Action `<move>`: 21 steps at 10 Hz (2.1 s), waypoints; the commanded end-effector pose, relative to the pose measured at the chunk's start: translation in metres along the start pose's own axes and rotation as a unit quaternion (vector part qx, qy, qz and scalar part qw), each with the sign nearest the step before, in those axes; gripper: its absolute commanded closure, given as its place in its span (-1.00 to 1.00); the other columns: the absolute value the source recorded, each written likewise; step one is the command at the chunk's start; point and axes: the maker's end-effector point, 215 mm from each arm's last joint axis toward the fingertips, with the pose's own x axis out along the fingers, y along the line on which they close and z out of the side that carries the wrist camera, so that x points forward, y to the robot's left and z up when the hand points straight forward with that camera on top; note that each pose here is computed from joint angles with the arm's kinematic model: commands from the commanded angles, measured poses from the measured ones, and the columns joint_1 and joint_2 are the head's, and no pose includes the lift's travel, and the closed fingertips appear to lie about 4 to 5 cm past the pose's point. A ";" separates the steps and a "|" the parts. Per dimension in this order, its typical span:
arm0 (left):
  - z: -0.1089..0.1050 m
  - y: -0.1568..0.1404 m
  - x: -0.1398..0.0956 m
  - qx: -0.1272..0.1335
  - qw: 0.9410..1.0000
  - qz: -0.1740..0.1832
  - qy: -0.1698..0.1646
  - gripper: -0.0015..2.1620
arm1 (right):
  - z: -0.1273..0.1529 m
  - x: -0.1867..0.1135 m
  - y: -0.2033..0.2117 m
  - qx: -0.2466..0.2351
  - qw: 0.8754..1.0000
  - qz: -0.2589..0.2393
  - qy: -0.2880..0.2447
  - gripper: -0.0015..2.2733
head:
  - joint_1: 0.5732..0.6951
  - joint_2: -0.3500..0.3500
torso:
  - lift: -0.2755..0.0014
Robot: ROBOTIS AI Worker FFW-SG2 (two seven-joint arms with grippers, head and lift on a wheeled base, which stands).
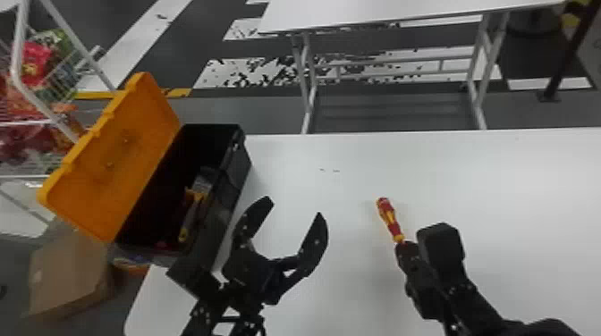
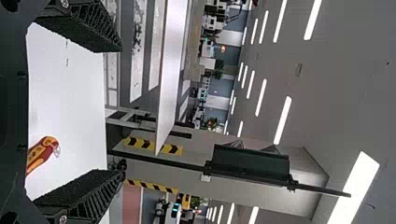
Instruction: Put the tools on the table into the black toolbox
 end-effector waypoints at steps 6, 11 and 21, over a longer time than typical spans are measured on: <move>-0.041 -0.046 0.039 -0.115 0.987 -0.074 0.086 -0.94 | 0.047 -0.043 0.040 0.012 0.995 0.029 -0.093 0.96 | 1.00 0.55 | 0.45; -0.076 -0.043 0.049 -0.250 0.941 -0.103 0.201 -0.93 | 0.054 -0.068 0.067 0.003 0.991 0.055 -0.126 0.96 | 1.00 0.57 | 0.45; -0.071 -0.051 0.057 -0.295 0.921 -0.139 0.215 0.98 | 0.057 -0.074 0.091 -0.004 0.988 0.079 -0.130 0.96 | 1.00 0.66 | 0.45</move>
